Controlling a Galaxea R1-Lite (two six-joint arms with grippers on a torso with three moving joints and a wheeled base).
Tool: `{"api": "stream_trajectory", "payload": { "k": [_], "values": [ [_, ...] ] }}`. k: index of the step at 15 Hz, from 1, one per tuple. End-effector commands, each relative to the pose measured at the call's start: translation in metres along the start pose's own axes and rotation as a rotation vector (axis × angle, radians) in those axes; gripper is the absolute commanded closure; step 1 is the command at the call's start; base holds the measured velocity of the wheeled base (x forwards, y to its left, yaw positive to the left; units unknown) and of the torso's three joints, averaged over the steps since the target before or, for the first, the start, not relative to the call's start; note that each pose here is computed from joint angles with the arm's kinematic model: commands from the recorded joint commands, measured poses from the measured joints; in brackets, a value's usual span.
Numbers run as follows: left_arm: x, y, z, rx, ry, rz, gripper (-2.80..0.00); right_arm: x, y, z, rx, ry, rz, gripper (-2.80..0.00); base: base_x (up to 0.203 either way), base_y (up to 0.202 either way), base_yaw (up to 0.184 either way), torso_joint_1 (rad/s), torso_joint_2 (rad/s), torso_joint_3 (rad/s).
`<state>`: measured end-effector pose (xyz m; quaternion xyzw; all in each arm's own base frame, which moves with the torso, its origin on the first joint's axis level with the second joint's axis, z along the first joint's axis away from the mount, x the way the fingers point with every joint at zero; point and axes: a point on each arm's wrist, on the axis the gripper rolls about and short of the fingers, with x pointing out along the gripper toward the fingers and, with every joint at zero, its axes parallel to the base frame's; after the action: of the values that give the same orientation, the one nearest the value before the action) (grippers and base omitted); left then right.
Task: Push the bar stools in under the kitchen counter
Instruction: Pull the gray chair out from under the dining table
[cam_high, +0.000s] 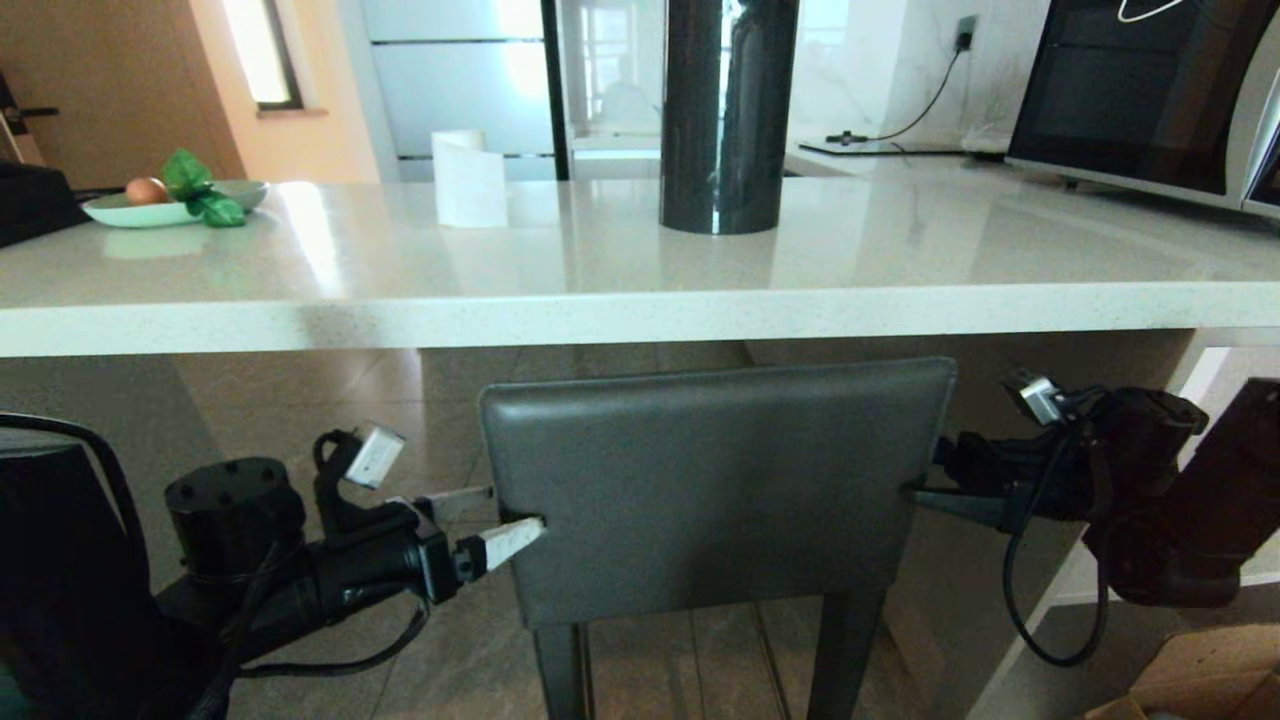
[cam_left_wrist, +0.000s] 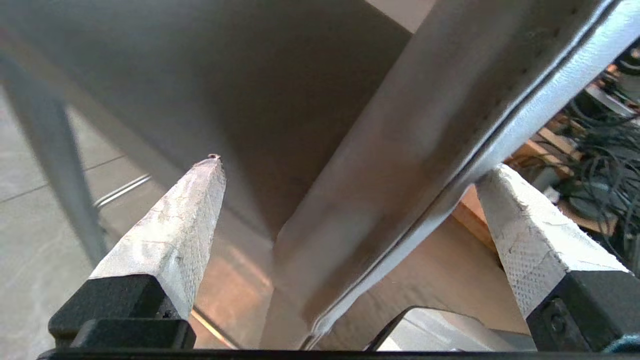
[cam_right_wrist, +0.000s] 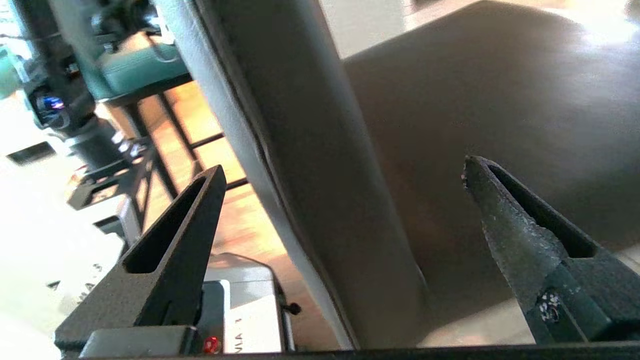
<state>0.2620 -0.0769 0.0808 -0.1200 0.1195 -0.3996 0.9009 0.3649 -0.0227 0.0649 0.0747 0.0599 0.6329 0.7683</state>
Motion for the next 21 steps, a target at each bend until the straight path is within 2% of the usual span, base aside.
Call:
{"api": "stream_trajectory", "payload": {
  "k": [1, 7, 10, 13, 17, 21],
  "values": [
    [0.008, 0.0, -0.001, 0.005, 0.002, -0.027, -2.8, 0.006, -0.007, 0.0, -0.014, 0.004, 0.027, -2.8, 0.0, 0.0, 0.0, 0.0, 0.0, 0.0],
    [0.014, -0.019, 0.002, 0.024, 0.01, -0.138, -2.8, 0.024, 0.0, -0.002, 0.025, 0.02, 0.092, -2.8, 0.0, 0.0, 0.0, 0.0, 0.0, 0.0],
    [0.008, -0.032, 0.003, 0.021, 0.016, -0.183, -2.8, 0.029, 0.012, -0.003, 0.05, 0.026, 0.109, -2.8, 0.0, 0.0, 0.0, 0.0, 0.0, 0.0],
    [0.004, -0.031, 0.007, 0.023, 0.001, -0.173, -2.8, 0.03, 0.03, -0.002, 0.075, 0.031, 0.12, -2.8, 0.0, 0.0, 0.0, 0.0, 0.0, 0.0],
    [-0.001, -0.029, 0.009, 0.016, -0.011, -0.142, -2.8, 0.043, 0.072, -0.006, 0.141, 0.054, 0.18, -2.8, 0.0, 0.0, 0.0, 0.0, 0.0, 0.0],
    [-0.01, -0.031, 0.003, -0.002, 0.013, -0.135, -2.8, 0.045, 0.088, 0.002, 0.124, 0.053, 0.177, -2.8, 0.0, 0.0, 0.0, 0.0, 0.0, 0.0]
  ]
}}
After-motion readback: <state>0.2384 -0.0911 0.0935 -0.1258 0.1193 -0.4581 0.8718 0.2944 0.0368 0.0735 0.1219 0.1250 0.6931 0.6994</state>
